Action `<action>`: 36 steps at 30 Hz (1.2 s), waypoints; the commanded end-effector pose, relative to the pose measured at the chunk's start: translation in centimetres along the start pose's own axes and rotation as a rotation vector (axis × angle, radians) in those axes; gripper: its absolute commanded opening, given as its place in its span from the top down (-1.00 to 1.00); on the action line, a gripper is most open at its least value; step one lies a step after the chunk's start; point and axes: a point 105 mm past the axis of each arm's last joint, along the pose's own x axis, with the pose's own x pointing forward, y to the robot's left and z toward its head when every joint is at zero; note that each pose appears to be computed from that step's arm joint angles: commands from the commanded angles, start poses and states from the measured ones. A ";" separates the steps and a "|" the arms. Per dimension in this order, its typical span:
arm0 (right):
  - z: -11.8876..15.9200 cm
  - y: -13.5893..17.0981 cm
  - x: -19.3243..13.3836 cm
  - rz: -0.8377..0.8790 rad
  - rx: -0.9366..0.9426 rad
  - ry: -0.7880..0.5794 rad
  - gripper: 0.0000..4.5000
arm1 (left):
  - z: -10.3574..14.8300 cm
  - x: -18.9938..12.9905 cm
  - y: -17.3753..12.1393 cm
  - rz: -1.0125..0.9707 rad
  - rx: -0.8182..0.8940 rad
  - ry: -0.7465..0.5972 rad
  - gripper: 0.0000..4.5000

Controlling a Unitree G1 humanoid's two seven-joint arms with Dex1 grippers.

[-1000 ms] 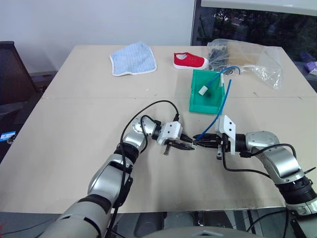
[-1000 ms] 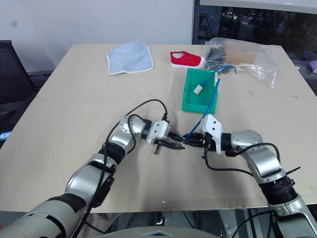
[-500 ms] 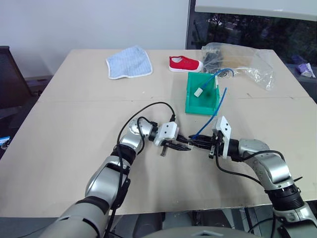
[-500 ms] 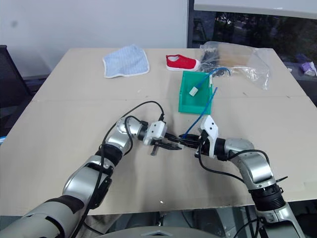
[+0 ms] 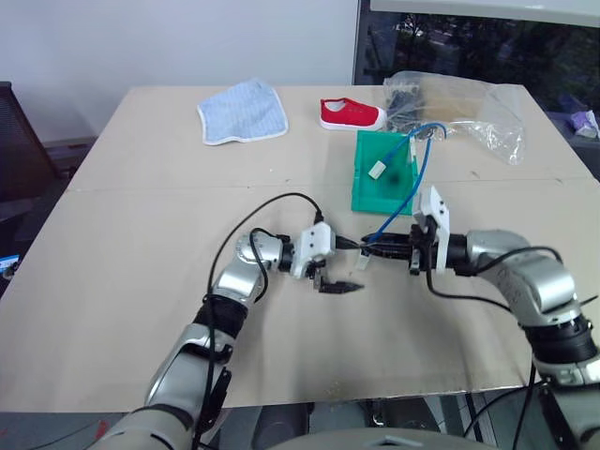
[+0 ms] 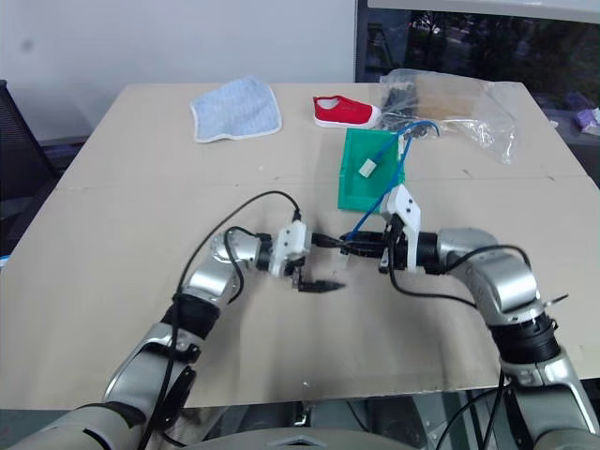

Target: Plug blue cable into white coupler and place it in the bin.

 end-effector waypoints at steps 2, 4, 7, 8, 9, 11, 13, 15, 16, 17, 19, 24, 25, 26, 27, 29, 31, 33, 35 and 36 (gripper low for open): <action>3.8 -3.9 -1.4 -0.077 0.037 0.014 1.00 | 5.7 -2.1 1.6 0.230 -0.061 -0.090 -0.98; 5.1 -6.0 -1.3 -0.127 0.050 0.012 1.00 | 6.8 -2.5 1.6 0.304 -0.091 -0.090 -0.98; 6.3 -8.6 -1.0 -0.191 0.041 0.010 1.00 | 7.6 -3.1 2.2 0.422 -0.136 -0.075 -0.98; 6.6 -9.2 -0.8 -0.199 0.040 0.009 1.00 | 7.8 -3.3 2.4 0.454 -0.149 -0.069 -0.98; 6.9 -9.7 -0.7 -0.212 0.043 0.007 1.00 | 7.9 -3.5 2.6 0.481 -0.164 -0.066 -0.98; 7.3 -10.9 -0.1 -0.249 0.049 0.002 1.00 | 8.2 -3.7 2.9 0.523 -0.160 -0.049 -0.98; 7.4 -12.0 0.3 -0.301 0.051 0.003 0.83 | 8.5 -3.6 3.1 0.537 -0.158 -0.047 -0.99; 7.5 -14.2 -0.5 -0.466 -0.006 0.016 0.60 | 8.8 -3.6 3.1 0.542 -0.164 -0.058 -1.00; 7.7 -14.9 -0.9 -0.517 -0.015 0.003 0.45 | 8.8 -3.6 3.2 0.544 -0.166 -0.061 -1.00; 7.9 -15.5 -1.4 -0.562 -0.024 -0.009 0.15 | 8.8 -3.6 3.2 0.545 -0.165 -0.060 -1.00; 8.2 -16.4 -2.5 -0.645 -0.068 -0.013 -0.23 | 8.7 -3.6 3.3 0.546 -0.156 -0.052 -1.00; 8.7 -18.0 -6.8 -0.857 -0.153 -0.068 -0.96 | 8.6 -3.8 3.4 0.547 -0.145 -0.045 -1.00; 8.8 -18.0 -7.7 -0.876 -0.173 -0.081 -0.96 | 8.6 -3.9 3.4 0.549 -0.144 -0.048 -1.00; 8.7 -17.8 -8.4 -0.881 -0.192 -0.093 -0.96 | 8.7 -4.0 3.4 0.550 -0.141 -0.052 -1.00; 8.5 -17.2 -9.1 -0.859 -0.213 -0.123 -0.96 | 8.7 -4.1 3.3 0.550 -0.127 -0.055 -1.00; 7.8 -15.2 -9.8 -0.791 -0.251 -0.179 -0.96 | 8.8 -4.4 3.2 0.555 -0.096 -0.056 -1.00; 6.6 -12.3 -9.8 -0.681 -0.266 -0.242 -0.96 | 8.7 -4.9 2.9 0.568 -0.059 -0.068 -1.00; 5.1 -9.5 -9.8 -0.598 -0.265 -0.264 -0.96 | 8.8 -5.7 2.8 0.594 -0.020 -0.097 -1.00; 3.4 -7.8 -10.2 -0.588 -0.260 -0.282 -0.96 | 8.5 -6.9 2.6 0.650 -0.041 -0.149 -1.00; 2.1 -7.1 -10.5 -0.590 -0.250 -0.262 -0.96 | 7.8 -7.7 2.3 0.678 -0.063 -0.150 -1.00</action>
